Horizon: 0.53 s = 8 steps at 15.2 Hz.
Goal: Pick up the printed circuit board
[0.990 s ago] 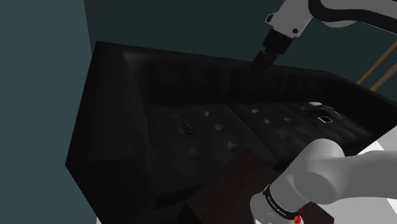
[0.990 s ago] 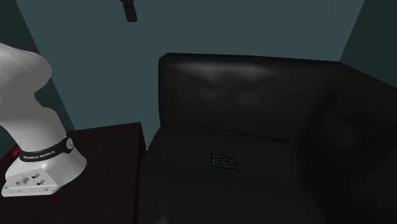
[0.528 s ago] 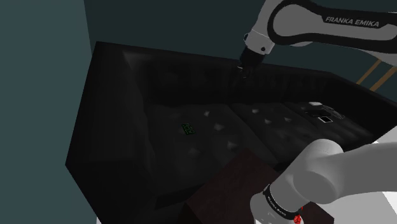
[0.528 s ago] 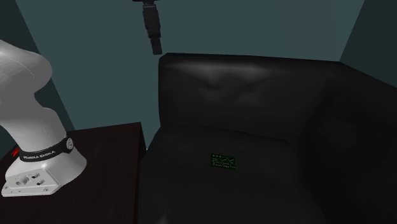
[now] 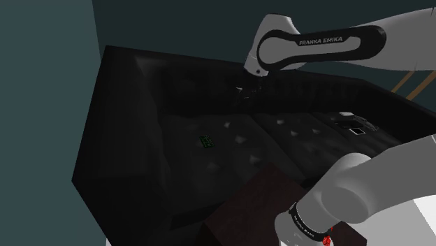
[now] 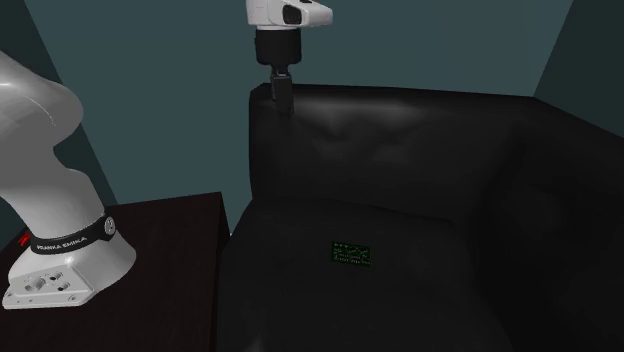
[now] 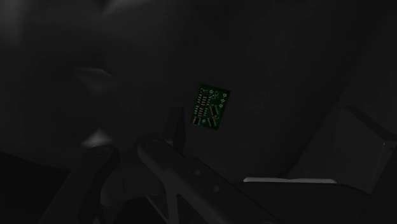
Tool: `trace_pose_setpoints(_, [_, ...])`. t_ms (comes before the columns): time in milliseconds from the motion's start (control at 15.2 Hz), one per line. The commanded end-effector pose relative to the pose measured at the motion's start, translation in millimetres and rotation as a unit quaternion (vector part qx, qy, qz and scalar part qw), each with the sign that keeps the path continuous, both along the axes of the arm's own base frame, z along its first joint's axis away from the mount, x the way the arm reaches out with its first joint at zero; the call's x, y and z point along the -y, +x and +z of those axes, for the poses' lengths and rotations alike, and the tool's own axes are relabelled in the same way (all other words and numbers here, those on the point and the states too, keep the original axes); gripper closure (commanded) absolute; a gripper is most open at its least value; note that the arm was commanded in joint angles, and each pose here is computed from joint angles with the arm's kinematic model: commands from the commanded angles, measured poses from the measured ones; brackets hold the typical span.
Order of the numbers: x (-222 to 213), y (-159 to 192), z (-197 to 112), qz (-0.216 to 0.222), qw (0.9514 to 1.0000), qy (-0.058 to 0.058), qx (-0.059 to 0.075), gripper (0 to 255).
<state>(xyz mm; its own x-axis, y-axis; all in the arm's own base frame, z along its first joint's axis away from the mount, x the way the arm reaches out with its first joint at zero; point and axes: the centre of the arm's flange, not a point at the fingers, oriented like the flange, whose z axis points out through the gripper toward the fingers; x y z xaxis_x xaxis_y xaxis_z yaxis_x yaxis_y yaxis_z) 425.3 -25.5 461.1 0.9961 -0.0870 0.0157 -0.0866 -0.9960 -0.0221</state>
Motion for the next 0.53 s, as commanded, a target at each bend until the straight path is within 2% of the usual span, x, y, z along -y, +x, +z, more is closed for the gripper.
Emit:
trace_pose_setpoints(0, [3, 17, -21, -0.011, 0.9999, 0.000, -0.005, 0])
trace_pose_setpoints(462, [13, 69, -101, -0.050, 0.9985, 0.000, -0.024, 0])
